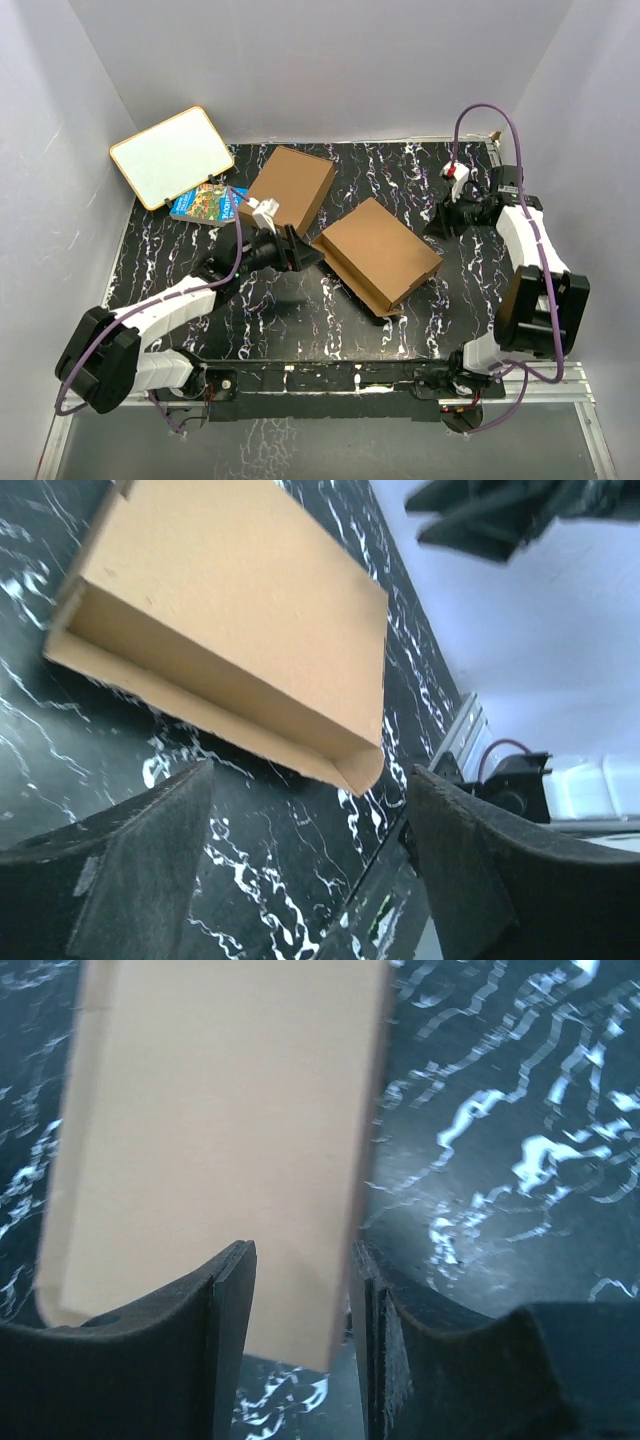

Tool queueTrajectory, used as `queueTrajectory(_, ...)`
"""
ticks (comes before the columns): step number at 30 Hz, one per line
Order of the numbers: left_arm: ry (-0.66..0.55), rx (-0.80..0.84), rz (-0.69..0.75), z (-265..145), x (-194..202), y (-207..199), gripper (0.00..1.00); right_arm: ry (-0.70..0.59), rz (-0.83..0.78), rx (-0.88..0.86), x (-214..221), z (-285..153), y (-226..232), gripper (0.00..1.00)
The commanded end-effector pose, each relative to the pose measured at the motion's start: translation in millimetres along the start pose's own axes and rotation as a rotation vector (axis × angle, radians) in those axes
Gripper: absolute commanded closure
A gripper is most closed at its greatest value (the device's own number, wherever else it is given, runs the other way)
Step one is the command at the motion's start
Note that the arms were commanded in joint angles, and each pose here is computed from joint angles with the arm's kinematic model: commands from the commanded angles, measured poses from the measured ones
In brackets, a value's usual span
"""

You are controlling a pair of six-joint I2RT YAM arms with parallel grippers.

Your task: Fold the paper box

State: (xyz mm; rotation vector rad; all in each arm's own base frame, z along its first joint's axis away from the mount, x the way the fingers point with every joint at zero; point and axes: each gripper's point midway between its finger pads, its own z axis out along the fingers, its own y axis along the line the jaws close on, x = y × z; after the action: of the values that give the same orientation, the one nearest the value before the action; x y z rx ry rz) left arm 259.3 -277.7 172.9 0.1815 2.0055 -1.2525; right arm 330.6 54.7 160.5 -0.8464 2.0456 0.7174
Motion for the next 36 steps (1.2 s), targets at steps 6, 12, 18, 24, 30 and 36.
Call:
queueTrajectory(6,0.056,-0.103,-0.073,29.6,26.5,-0.3,0.49,0.069,0.064,0.288,20.3,12.8,-93.4,0.74)
queueTrajectory(12,0.116,-0.134,-0.057,58.7,35.2,-2.7,0.51,0.172,0.092,0.258,56.0,17.1,-85.2,0.88)
queueTrajectory(18,0.179,-0.181,-0.056,82.5,47.6,13.0,0.51,0.228,0.079,0.198,78.9,15.0,-61.2,0.89)
queueTrajectory(24,0.204,-0.178,-0.051,102.8,50.6,19.1,0.48,0.247,0.070,0.152,91.3,11.5,-38.9,0.89)
queueTrajectory(30,0.221,-0.171,-0.062,117.8,53.3,21.9,0.47,0.253,0.049,0.105,94.2,5.9,-17.9,0.89)
queueTrajectory(36,0.229,-0.163,-0.047,126.8,51.2,21.8,0.47,0.253,0.021,-0.008,100.4,0.1,18.4,0.89)
